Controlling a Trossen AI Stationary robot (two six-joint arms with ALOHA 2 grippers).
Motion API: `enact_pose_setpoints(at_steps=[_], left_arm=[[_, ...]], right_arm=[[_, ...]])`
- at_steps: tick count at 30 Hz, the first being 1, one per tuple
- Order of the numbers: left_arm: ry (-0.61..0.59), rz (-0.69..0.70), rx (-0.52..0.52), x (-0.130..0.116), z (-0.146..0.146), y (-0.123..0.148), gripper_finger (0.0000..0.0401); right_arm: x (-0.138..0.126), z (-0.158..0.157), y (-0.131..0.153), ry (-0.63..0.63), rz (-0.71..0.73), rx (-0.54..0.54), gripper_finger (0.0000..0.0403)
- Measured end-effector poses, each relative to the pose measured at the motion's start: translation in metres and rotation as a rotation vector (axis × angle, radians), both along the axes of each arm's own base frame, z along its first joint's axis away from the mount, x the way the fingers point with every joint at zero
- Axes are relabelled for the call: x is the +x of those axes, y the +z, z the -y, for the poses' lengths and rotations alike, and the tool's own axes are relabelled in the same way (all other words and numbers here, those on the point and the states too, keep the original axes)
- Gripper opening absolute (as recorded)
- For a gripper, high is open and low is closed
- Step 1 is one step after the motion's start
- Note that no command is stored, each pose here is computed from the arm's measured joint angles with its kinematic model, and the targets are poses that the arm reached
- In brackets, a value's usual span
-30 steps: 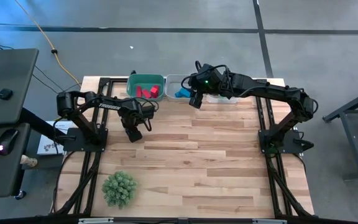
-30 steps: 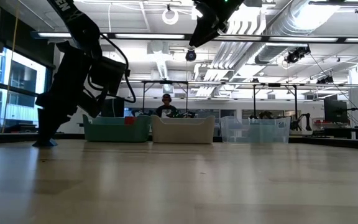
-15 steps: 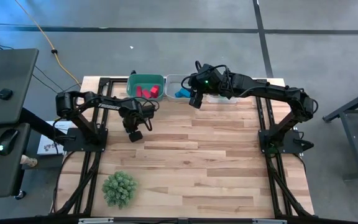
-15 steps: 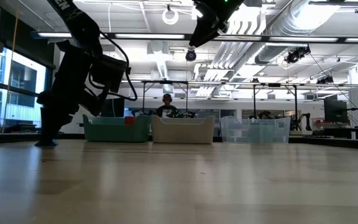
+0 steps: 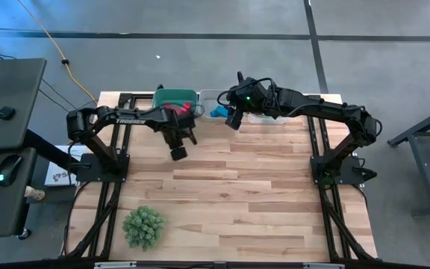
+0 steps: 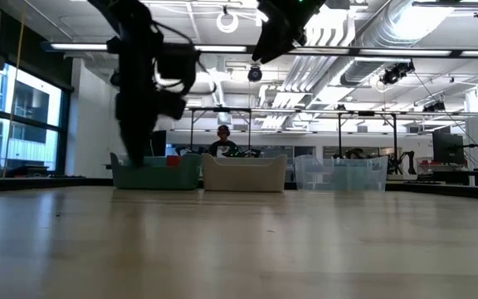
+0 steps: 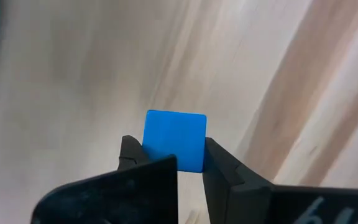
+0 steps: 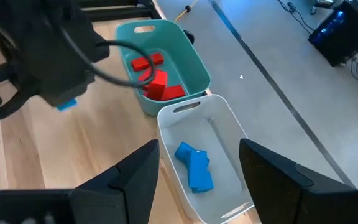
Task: Sort & place blocks by color
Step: Put the blue block into the gray bin
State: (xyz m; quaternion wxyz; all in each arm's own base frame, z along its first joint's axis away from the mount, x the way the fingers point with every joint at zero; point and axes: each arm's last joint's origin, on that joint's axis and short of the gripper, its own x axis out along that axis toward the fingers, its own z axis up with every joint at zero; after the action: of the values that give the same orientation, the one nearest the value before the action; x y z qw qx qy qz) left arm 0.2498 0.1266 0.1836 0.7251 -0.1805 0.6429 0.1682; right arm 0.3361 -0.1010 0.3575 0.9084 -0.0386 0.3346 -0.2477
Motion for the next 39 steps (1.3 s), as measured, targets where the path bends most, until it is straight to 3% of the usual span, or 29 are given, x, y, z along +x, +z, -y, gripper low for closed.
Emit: enact_pose_setpoints(at_steps=[12,27,33,39], left_arm=[[-0.051,0.306,0.153,0.029,-0.037,0.057,0.0000],[0.028,0.584,0.369,0.036,-0.078,0.082,0.0000],[0.062,0.650,0.424,0.043,-0.096,0.076,0.0000],[0.120,0.630,0.394,0.050,-0.111,0.051,0.0000]], right_arm=[[0.000,0.005,0.005,-0.178,0.064,-0.057,0.0213],[0.005,0.011,0.022,-0.350,0.230,-0.197,0.0213],[0.005,0.014,0.024,-0.360,0.255,-0.200,0.0213],[0.003,0.019,0.024,-0.376,0.258,-0.202,0.0213]])
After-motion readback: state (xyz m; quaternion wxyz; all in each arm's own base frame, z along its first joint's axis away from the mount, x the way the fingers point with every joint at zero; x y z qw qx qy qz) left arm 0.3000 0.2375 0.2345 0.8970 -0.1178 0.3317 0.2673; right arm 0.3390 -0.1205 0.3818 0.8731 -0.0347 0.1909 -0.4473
